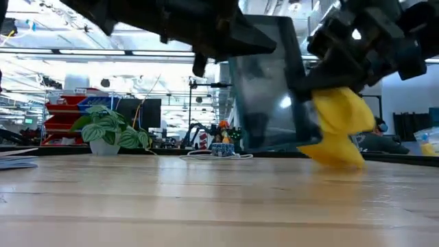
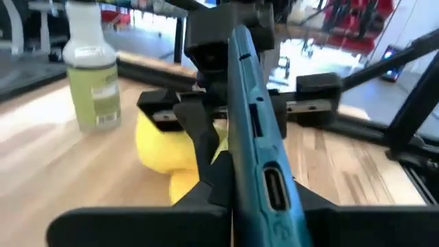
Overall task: Apply microfiber cloth
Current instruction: Wipe the back of the tablet with the yellow microfiber cloth
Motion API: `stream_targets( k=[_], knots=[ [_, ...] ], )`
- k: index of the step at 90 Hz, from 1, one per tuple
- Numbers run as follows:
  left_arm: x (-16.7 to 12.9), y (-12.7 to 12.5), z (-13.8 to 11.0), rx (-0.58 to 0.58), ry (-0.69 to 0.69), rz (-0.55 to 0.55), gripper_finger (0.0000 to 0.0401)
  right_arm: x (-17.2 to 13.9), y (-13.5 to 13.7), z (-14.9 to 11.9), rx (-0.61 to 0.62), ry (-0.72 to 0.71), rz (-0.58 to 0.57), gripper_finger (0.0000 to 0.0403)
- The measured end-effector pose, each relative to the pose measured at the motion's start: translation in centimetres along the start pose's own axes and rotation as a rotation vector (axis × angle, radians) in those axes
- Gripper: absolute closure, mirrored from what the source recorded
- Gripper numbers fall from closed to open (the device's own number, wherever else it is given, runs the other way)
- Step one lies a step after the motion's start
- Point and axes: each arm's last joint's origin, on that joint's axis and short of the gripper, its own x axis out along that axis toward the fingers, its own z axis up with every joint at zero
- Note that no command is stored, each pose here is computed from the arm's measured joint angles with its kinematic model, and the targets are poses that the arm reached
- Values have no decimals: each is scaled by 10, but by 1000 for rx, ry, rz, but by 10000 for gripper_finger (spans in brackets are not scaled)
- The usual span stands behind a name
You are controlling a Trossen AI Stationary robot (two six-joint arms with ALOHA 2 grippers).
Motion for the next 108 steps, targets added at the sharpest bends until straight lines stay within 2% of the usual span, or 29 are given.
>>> stream_targets(
  k=[12,22,30,39,52,63,74,95,103,108],
  knots=[
    [-15,-1,8,-20,53,42,397,-1,-4,-13,-25,117,-32,203],
    [-24,0,13,-7,78,82,397,-1,-2,-14,-52,144,12,168],
    [-31,2,17,-5,90,125,397,-1,0,-14,-65,191,67,156],
    [-36,6,16,-10,120,180,397,-2,6,-5,-95,248,77,155],
    [-39,8,10,-29,140,205,397,-4,23,11,-242,296,30,163],
    [-45,11,-7,-65,153,234,396,-13,39,26,-321,300,-18,173],
    [-52,13,-20,-123,136,247,396,-28,50,37,-349,291,-39,183],
    [-58,21,-35,-218,64,211,396,-58,60,51,-248,202,-37,198],
    [-60,24,-40,-235,49,204,396,-64,59,51,-157,215,-49,200],
    [-62,26,-43,-248,42,201,395,-65,57,48,-152,242,-60,201]
  ],
)
